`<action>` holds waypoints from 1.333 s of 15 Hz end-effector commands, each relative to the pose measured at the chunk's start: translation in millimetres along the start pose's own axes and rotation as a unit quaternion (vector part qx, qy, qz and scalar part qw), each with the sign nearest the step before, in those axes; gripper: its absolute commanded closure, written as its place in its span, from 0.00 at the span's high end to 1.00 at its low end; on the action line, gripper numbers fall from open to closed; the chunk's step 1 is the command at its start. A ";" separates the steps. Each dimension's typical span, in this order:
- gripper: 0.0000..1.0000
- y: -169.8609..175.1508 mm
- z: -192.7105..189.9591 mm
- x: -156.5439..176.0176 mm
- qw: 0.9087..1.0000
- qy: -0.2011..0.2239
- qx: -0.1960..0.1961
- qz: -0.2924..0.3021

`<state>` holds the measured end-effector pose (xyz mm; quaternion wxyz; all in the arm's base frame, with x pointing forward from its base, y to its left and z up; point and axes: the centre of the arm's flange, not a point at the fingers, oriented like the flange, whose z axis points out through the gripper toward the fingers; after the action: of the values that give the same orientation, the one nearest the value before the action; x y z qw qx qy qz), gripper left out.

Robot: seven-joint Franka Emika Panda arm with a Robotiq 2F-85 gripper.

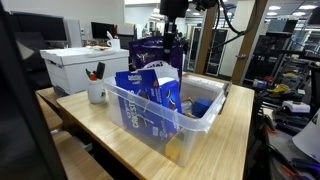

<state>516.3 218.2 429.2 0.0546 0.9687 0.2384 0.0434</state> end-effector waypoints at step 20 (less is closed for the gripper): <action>0.66 -5.4 -7.8 -11.9 0.999 -0.031 0.016 -0.005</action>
<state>511.4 224.6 440.6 0.0582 0.9692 0.2390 0.0124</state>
